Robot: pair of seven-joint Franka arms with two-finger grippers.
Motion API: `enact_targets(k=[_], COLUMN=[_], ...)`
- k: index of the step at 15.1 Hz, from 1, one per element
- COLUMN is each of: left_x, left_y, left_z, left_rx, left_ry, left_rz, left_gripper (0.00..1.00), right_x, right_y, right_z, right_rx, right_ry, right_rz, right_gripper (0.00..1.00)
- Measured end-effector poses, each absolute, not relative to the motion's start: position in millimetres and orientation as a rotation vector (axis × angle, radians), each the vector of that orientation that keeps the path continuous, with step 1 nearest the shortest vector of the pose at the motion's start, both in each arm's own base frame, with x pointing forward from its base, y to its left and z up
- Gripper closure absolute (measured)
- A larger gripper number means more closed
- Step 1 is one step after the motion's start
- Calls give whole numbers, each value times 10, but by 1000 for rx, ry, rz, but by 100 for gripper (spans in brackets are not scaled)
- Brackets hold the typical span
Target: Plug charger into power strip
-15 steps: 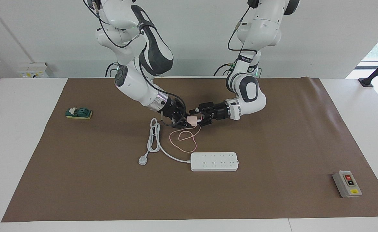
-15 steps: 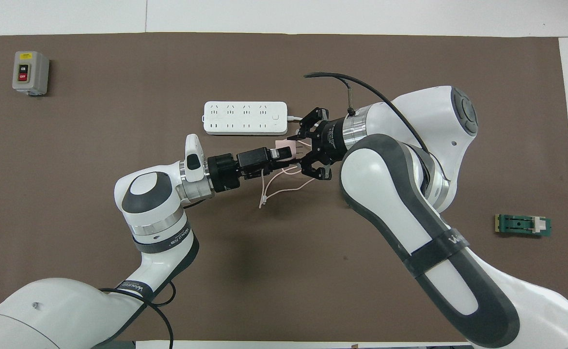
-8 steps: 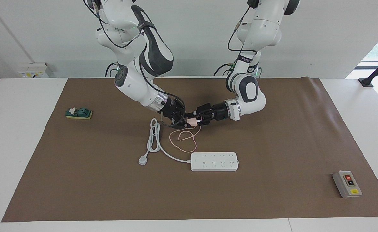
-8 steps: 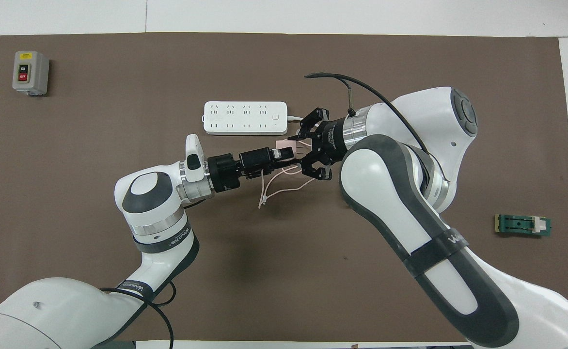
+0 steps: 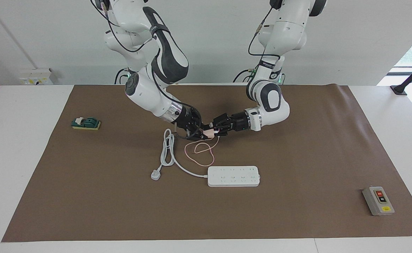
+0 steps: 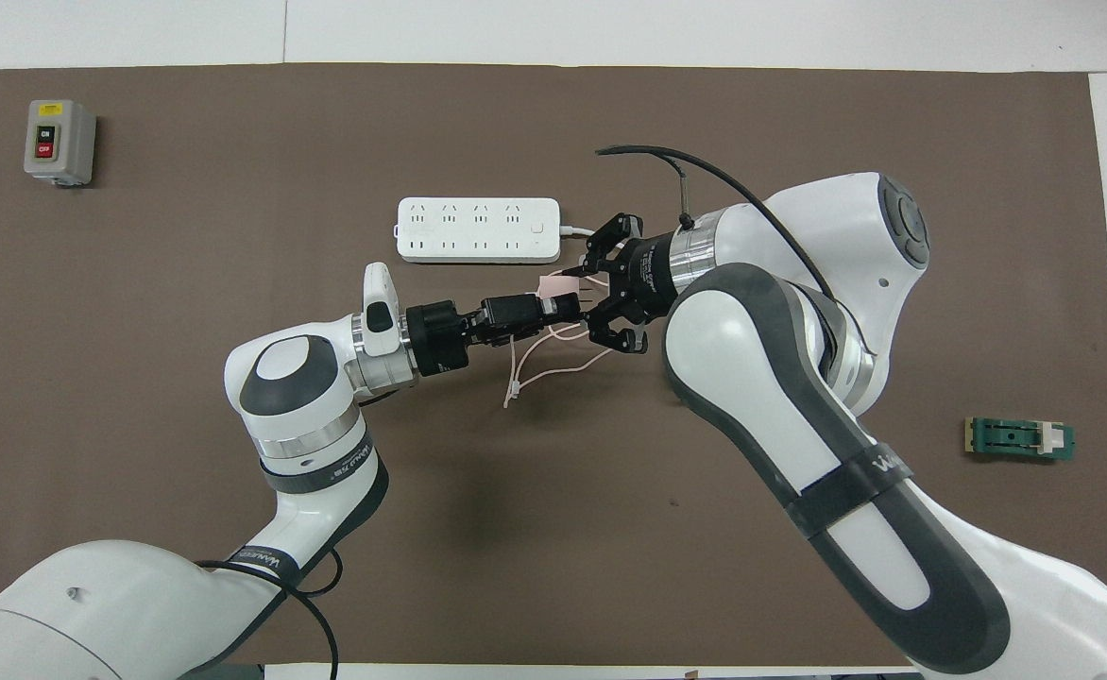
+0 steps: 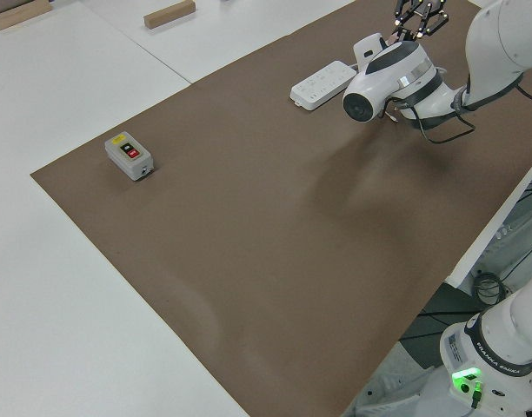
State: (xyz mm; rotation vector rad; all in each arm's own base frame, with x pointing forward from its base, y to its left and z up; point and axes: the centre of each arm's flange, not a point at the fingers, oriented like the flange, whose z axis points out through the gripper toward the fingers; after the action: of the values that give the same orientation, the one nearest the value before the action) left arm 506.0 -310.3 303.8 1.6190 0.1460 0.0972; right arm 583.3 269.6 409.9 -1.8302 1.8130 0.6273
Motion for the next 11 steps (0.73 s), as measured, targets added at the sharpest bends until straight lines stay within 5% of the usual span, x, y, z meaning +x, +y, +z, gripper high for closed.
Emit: enact_targets(k=[3, 8, 11], left_x=[5062, 5118, 5129], left_y=[-3098, -2998, -2977], left_z=[3036, 3028, 3027], left_rx=[1622, 1629, 1631], left_ry=[144, 152, 153], left_rz=[97, 111, 114], left_gripper=[68, 68, 68], right_x=[5831, 5835, 5847], right_y=[2695, 2678, 2643], right_z=[4093, 4120, 4146], right_rx=[-1829, -1826, -1820], right_ry=[1814, 1813, 1814], right_rz=[629, 625, 619], right_gripper=[48, 1, 0])
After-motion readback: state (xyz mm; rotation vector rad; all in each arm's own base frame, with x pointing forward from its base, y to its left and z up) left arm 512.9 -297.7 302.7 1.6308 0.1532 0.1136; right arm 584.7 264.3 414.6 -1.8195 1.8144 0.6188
